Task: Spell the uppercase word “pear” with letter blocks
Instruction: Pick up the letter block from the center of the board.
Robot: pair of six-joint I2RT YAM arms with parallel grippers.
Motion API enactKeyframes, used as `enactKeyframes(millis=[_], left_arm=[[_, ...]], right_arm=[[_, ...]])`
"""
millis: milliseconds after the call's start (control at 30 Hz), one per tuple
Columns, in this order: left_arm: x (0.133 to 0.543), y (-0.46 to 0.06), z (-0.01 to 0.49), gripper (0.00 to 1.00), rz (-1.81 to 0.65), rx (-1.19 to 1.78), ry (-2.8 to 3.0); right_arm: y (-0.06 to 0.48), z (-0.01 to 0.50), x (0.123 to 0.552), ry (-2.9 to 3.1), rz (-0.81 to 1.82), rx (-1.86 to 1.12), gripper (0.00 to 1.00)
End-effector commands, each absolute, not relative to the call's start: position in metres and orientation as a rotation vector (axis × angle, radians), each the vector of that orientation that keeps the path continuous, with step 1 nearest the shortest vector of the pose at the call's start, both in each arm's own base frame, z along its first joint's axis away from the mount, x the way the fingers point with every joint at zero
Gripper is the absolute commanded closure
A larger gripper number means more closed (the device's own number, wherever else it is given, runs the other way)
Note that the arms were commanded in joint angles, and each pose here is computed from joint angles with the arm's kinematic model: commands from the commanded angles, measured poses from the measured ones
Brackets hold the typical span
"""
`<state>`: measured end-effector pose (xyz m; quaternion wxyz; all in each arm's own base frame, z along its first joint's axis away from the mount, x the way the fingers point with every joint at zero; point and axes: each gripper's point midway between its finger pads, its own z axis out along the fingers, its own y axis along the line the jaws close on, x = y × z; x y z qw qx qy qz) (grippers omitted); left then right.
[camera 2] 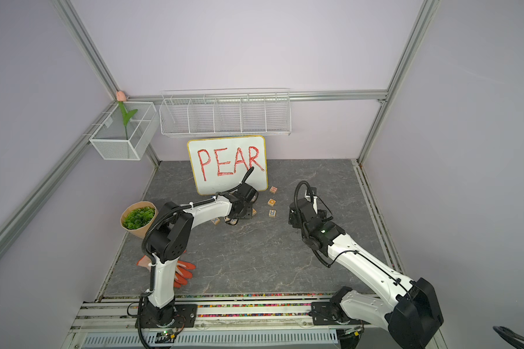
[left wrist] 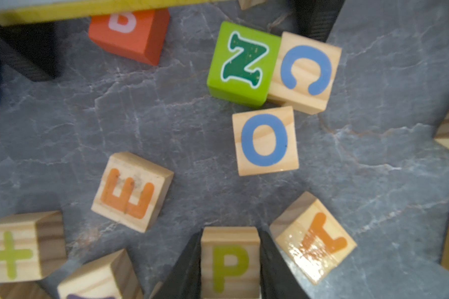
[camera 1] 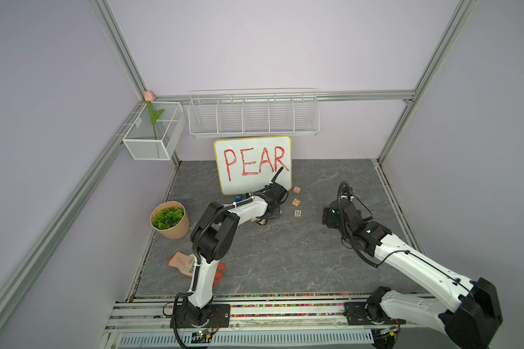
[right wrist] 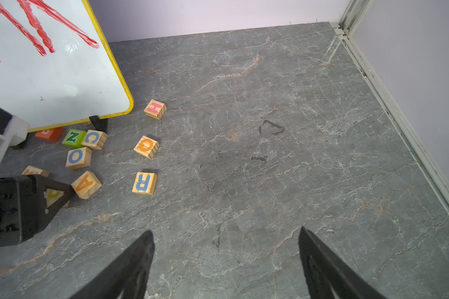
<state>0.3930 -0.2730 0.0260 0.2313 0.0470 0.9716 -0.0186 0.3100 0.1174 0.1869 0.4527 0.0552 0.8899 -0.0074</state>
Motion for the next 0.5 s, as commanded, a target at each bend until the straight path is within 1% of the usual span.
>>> enactKeyframes(millis=[0, 133, 333, 467], left_arm=[[0.394, -0.273, 0.018, 0.69, -0.032, 0.134, 2.690], [0.394, -0.272, 0.029, 0.75, -0.040, 0.124, 2.673], [0.390, -0.267, 0.077, 0.76, -0.132, 0.078, 2.576], [0.374, -0.255, 0.101, 0.76, -0.164, 0.067, 2.545]], right_arm=[[0.120, 0.194, 0.314, 2.183, 0.005, 0.148, 0.11], [0.122, 0.195, 0.315, 2.183, 0.016, 0.146, 0.11], [0.133, 0.195, 0.318, 2.185, 0.076, 0.109, 0.11], [0.149, 0.198, 0.320, 2.175, 0.161, 0.051, 0.11]])
